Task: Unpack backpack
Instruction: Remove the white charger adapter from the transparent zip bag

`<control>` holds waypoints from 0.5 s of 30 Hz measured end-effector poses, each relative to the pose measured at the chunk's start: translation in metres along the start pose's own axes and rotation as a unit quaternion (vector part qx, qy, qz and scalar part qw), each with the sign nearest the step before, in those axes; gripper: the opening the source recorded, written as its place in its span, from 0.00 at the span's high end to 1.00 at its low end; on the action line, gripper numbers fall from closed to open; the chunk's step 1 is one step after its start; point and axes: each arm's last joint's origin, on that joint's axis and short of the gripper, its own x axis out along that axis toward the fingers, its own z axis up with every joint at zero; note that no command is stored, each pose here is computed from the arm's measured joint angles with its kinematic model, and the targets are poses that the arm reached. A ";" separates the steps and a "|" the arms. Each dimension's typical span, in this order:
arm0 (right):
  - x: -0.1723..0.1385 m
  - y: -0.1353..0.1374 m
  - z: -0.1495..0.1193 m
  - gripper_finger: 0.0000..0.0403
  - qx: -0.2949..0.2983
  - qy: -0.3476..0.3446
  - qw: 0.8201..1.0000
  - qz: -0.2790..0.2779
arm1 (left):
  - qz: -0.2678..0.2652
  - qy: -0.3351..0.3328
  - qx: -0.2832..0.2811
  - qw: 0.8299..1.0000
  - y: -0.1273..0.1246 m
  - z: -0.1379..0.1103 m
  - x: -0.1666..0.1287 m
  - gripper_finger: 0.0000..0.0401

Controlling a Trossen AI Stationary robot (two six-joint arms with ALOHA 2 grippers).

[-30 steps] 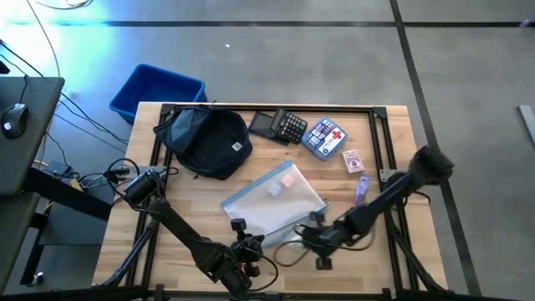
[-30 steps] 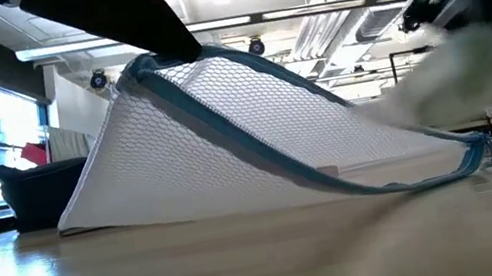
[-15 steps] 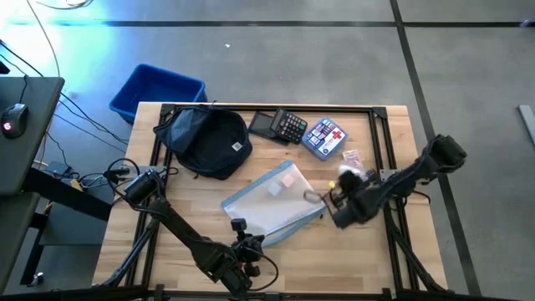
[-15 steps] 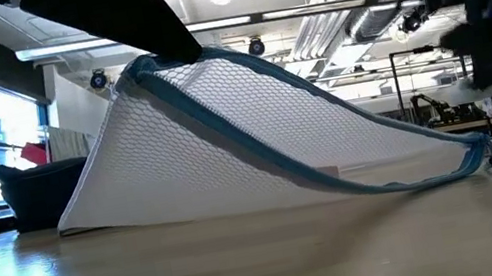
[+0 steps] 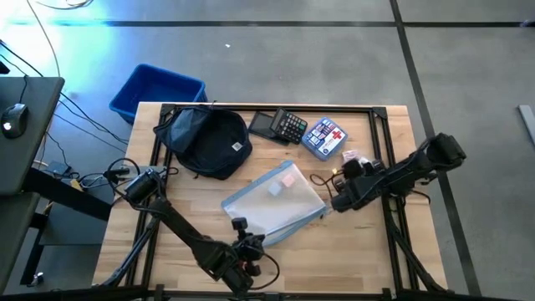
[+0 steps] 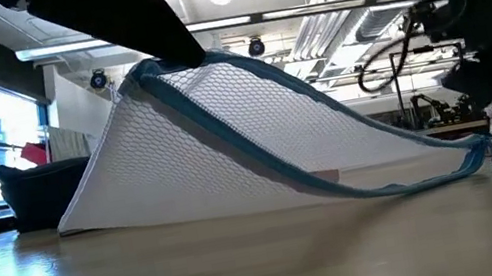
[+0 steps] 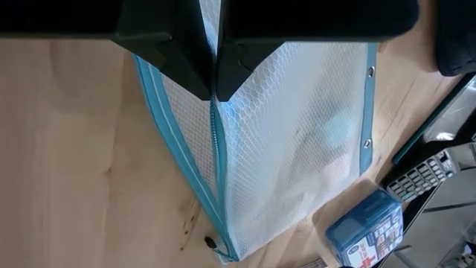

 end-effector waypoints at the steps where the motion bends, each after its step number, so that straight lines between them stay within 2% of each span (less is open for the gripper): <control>1: -0.007 0.005 -0.001 0.48 -0.007 -0.008 1.000 0.026 | 0.000 0.000 0.000 1.000 0.000 0.000 0.000 1.00; 3: -0.023 0.020 -0.004 0.43 -0.044 -0.037 0.993 0.104 | 0.001 -0.001 -0.002 1.000 0.000 0.000 0.000 1.00; 5: -0.042 0.039 -0.010 0.40 -0.105 -0.079 0.970 0.205 | 0.010 -0.007 -0.012 1.000 0.001 0.000 0.000 1.00; 7: -0.066 0.059 -0.015 0.39 -0.176 -0.120 0.923 0.321 | 0.024 -0.019 -0.027 0.999 0.002 0.001 0.000 1.00; 9: -0.090 0.074 -0.017 0.38 -0.220 -0.155 0.857 0.441 | 0.035 -0.029 -0.038 0.998 0.002 0.002 0.000 1.00; 12: -0.119 0.085 -0.012 0.40 -0.213 -0.183 0.762 0.584 | 0.048 -0.041 -0.053 0.997 0.003 0.002 0.000 1.00; 13: -0.125 0.087 -0.009 0.40 -0.204 -0.188 0.741 0.612 | 0.053 -0.046 -0.058 0.996 0.004 0.002 0.000 1.00; 14: -0.128 0.087 -0.008 0.41 -0.197 -0.192 0.727 0.629 | 0.058 -0.051 -0.063 0.995 0.004 0.003 0.000 1.00; 15: -0.129 0.087 -0.006 0.42 -0.195 -0.192 0.723 0.635 | 0.062 -0.056 -0.064 0.994 0.004 0.003 0.000 1.00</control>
